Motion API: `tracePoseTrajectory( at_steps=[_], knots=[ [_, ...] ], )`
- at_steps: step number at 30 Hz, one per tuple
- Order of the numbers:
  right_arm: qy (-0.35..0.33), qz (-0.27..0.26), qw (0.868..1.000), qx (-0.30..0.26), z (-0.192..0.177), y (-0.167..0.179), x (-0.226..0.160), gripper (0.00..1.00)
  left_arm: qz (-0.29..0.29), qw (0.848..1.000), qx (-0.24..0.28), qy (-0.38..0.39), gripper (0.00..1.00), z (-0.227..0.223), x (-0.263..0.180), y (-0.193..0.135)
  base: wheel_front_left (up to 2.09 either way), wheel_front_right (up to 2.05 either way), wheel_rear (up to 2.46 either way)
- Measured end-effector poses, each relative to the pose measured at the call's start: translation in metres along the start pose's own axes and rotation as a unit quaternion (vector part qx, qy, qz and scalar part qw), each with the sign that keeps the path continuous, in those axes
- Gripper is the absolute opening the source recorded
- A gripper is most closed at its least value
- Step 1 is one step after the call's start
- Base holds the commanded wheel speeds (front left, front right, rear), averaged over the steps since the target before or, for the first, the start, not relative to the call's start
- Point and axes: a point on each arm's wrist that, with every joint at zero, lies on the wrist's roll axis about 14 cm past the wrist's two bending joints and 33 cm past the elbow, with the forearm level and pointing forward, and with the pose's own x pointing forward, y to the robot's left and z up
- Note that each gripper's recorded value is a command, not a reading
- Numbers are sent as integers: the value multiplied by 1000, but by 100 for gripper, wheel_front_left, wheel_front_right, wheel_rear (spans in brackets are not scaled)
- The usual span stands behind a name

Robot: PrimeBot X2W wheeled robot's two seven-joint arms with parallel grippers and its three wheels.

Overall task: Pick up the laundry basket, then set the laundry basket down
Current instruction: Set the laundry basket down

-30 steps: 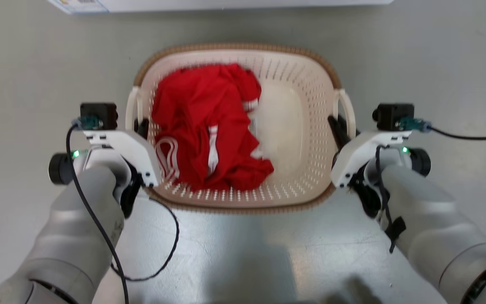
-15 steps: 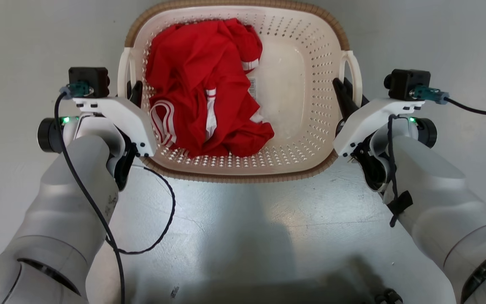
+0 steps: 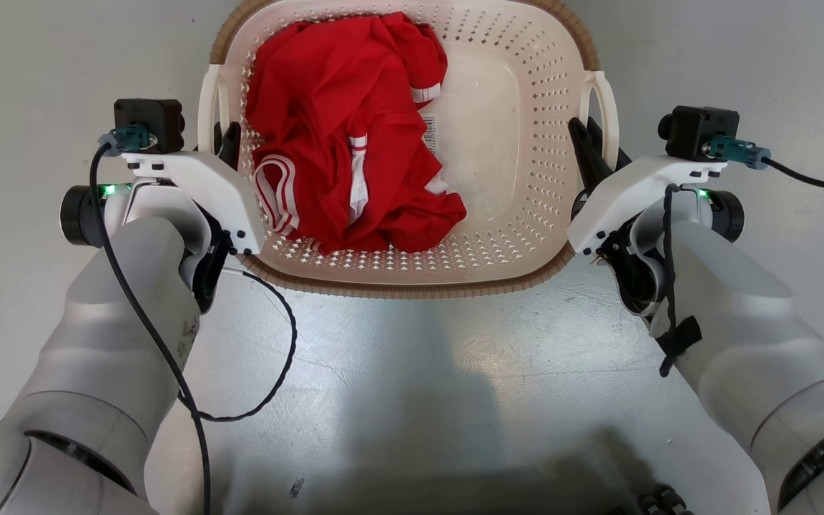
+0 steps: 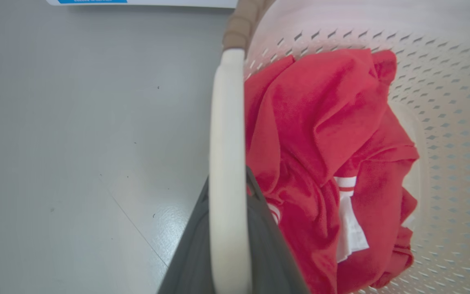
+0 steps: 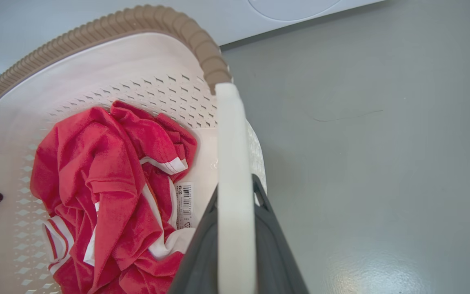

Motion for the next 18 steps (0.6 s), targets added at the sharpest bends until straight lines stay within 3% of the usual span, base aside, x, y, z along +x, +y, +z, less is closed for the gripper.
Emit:
tracePoseTrajectory(
  at_steps=[4,7,8,9,10,18],
  knots=[
    [-2,-1,1000,-2,1,0,0,0,0,1000,0,-1,0,1,0,-1,0,0,0],
    [-3,-2,1000,-1,2,0,0,23,-1,1000,1,-1,0,1,0,-1,0,0,0],
    [-4,-2,1000,0,2,0,-1,42,-1,1000,1,-1,1,1,1,-1,0,0,0],
    [-4,0,1000,1,2,1,-1,70,-2,1000,1,-1,39,1,1,-2,0,0,0],
    [-3,0,1000,3,1,2,-1,100,-2,1000,1,-1,100,1,1,-2,0,0,0],
    [-2,-3,1000,7,0,3,-2,100,-7,1000,1,-4,100,4,1,-6,0,0,0]
  ],
)
